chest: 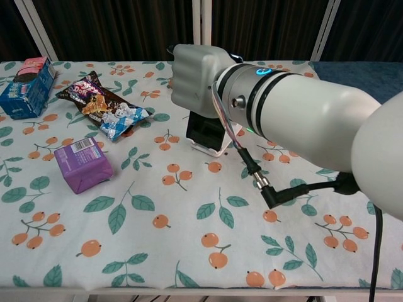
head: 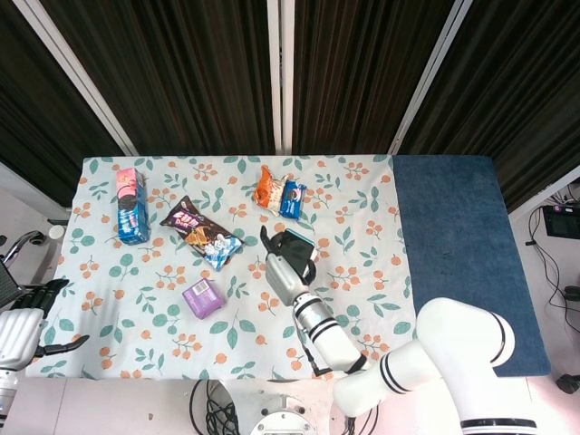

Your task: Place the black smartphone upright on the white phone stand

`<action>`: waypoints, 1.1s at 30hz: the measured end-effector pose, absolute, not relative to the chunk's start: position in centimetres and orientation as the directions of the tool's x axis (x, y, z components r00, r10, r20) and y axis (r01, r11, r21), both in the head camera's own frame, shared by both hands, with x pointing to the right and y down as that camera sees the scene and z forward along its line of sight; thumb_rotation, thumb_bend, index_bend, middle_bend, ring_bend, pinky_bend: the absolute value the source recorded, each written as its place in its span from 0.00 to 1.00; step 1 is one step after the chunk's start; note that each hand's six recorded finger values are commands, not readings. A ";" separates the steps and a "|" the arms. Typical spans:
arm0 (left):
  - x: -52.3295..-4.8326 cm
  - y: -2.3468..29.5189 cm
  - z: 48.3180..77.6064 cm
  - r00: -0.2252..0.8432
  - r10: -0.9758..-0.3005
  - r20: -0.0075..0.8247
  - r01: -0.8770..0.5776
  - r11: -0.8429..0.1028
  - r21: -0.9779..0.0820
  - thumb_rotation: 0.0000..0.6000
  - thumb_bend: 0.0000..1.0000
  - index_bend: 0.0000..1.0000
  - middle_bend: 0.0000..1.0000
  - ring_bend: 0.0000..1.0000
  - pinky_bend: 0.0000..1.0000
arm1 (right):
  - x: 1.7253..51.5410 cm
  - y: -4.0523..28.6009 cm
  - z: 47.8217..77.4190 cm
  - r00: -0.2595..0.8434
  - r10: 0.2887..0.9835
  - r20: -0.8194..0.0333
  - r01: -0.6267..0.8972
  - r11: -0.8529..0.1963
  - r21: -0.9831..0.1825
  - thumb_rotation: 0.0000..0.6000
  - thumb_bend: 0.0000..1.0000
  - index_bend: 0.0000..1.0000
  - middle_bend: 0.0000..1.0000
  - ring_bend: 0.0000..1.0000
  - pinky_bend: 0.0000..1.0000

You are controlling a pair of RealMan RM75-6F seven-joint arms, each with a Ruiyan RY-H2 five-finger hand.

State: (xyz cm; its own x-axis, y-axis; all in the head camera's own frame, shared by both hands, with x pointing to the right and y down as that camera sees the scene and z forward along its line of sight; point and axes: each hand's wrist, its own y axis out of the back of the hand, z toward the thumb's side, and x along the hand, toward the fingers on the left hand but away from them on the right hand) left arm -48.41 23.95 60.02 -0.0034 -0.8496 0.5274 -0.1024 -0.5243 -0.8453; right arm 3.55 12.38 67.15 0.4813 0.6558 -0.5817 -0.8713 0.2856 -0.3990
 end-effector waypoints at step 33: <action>-48.3 24.1 60.4 -0.004 -0.844 0.537 -0.105 -0.533 -0.839 0.61 0.06 0.11 0.10 0.13 0.22 | 4.4 12.3 67.4 0.473 0.649 -0.596 -0.876 0.272 -0.399 1.00 0.15 0.00 0.04 0.00 0.00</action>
State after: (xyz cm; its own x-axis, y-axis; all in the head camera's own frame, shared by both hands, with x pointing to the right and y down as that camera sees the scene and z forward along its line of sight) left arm -48.30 24.10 60.40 -0.0035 -0.8439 0.5365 -0.1054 -0.5332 -0.8394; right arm 4.42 12.35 67.37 0.4725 0.6494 -0.5958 -0.8760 0.2715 -0.3987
